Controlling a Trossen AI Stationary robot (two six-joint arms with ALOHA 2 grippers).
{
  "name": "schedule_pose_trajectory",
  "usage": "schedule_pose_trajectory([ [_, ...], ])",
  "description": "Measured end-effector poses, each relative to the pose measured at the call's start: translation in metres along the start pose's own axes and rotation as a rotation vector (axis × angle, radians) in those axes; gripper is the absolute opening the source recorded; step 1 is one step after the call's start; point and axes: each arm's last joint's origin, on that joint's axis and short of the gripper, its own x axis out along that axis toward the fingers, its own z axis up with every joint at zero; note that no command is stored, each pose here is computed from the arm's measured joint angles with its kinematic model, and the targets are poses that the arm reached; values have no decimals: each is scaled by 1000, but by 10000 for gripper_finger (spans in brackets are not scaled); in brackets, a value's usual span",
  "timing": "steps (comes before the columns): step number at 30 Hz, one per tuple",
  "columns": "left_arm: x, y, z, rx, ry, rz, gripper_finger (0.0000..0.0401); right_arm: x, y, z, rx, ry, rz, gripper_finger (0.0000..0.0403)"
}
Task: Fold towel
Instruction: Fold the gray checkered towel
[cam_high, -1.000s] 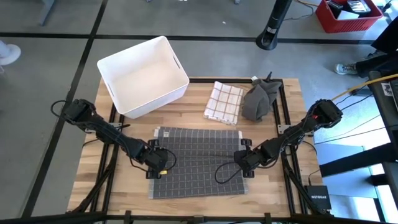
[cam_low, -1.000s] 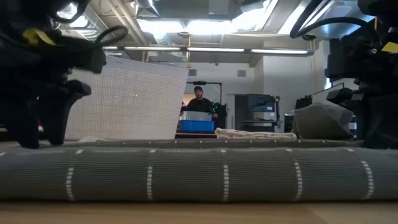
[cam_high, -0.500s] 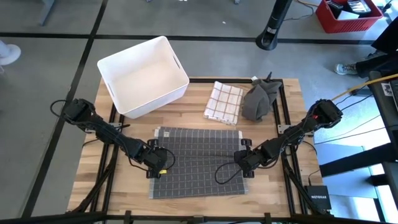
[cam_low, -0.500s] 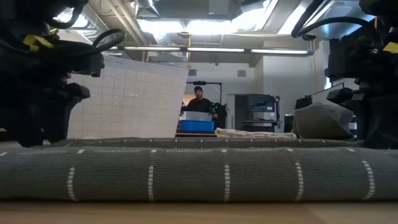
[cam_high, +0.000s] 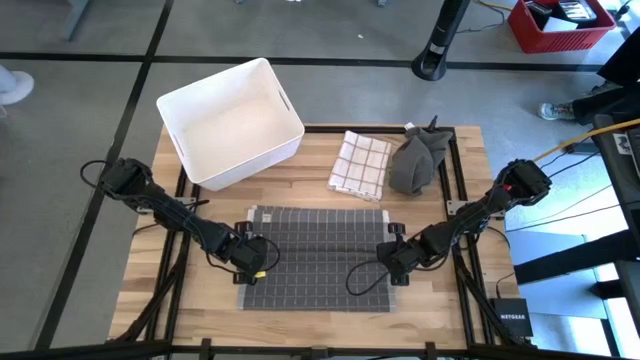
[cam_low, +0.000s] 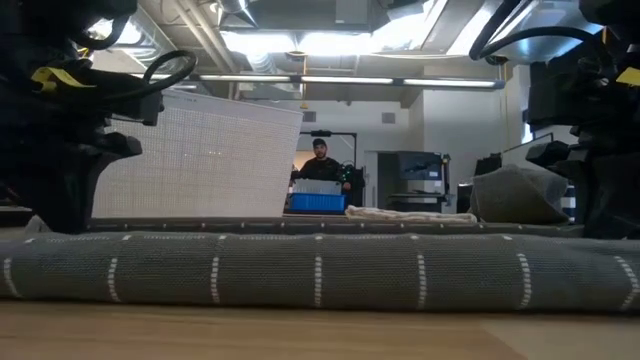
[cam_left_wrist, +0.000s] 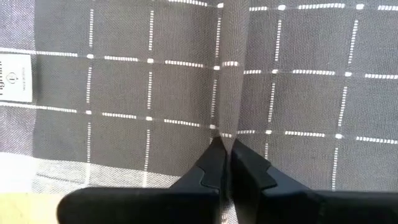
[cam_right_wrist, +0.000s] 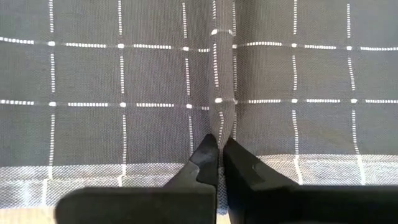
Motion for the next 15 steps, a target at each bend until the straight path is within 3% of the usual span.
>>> schedule_pose_trajectory([
  [8, -10, 1, 5, -7, -11, 46, 2, -6, 0, 6, -23, -36, -45, 5],
  [15, -59, 5, 22, -8, -51, 87, 1, -47, -2, 27, -63, -103, -90, 3],
])
